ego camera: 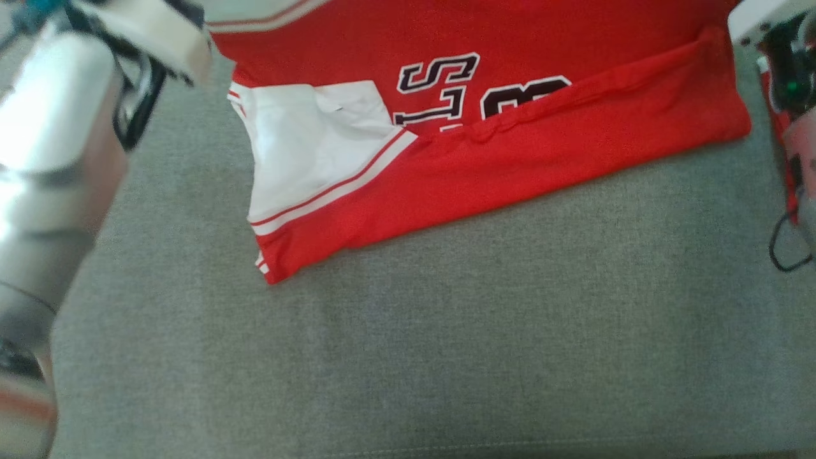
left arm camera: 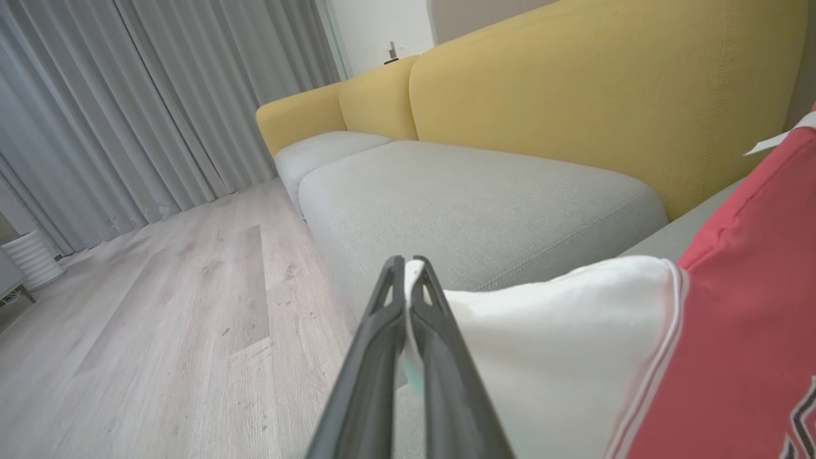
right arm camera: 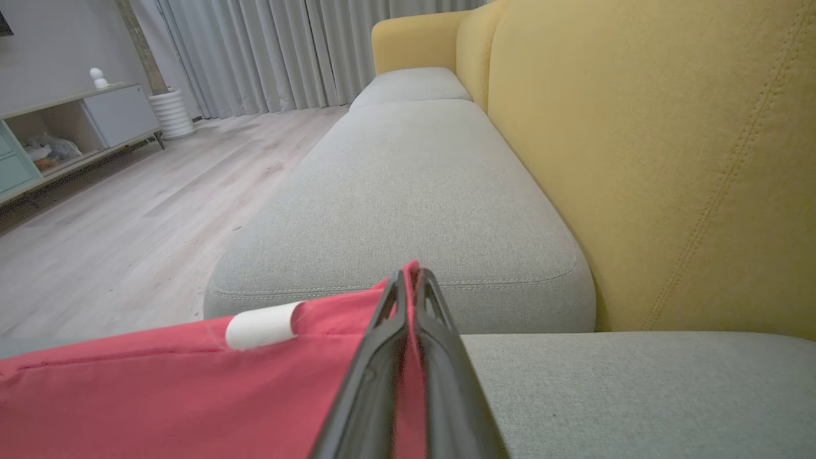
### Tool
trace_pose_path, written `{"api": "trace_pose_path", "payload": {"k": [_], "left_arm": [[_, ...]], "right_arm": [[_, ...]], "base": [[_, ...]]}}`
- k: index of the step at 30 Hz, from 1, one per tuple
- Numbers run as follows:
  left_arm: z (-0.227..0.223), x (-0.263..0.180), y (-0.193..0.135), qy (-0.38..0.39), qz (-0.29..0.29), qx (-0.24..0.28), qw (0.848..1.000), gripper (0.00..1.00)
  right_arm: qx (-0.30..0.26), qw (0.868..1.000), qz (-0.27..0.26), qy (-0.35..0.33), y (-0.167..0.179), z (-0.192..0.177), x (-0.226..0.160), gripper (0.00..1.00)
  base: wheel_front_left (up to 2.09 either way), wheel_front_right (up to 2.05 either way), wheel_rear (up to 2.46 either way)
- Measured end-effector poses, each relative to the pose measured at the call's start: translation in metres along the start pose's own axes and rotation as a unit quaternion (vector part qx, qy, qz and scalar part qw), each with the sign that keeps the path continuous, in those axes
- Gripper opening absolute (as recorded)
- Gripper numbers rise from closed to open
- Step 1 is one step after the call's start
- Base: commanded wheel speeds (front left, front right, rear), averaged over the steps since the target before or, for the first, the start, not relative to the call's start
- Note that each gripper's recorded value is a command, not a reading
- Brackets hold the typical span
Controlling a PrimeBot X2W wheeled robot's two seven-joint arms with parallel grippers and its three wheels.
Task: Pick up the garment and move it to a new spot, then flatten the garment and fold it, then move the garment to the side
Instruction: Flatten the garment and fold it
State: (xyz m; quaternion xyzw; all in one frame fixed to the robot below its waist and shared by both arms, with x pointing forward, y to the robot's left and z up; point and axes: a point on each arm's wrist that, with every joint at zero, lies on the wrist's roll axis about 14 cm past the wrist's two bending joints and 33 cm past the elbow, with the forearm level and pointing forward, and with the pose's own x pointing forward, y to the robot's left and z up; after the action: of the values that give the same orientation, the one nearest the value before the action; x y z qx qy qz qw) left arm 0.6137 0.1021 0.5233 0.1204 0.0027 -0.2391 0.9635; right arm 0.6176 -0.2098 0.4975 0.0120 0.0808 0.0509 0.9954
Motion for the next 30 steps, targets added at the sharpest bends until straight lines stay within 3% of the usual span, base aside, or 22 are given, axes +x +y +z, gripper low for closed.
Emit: {"api": "trace_pose_path", "payload": {"k": [5,12,18,24,30], "left_arm": [[-0.022,-0.03,-0.017,0.032,-0.019,-0.007,0.999,0.0],[-0.036,-0.066,-0.034,0.058,-0.037,-0.008,0.998,0.0],[-0.059,-0.101,-0.055,0.109,-0.063,-0.024,0.992,0.0],[-0.098,-0.144,-0.093,0.206,-0.115,-0.05,0.971,0.0],[-0.108,-0.162,-0.118,0.257,-0.157,-0.073,0.951,0.0]], "right_arm": [[0.001,1.0,-0.009,0.024,-0.011,-0.015,-0.019,0.0],[-0.002,0.997,0.01,0.074,0.0,-0.044,-0.045,0.0],[-0.033,0.99,0.014,0.14,-0.011,-0.07,-0.074,0.0],[-0.076,0.977,0.019,0.198,-0.024,-0.094,-0.099,0.0],[-0.144,0.96,0.025,0.24,-0.039,-0.108,-0.111,0.0]], "base": [[0.0,0.0,0.0],[0.0,0.0,0.0],[0.0,0.0,0.0],[0.0,0.0,0.0],[0.0,0.0,0.0]]}}
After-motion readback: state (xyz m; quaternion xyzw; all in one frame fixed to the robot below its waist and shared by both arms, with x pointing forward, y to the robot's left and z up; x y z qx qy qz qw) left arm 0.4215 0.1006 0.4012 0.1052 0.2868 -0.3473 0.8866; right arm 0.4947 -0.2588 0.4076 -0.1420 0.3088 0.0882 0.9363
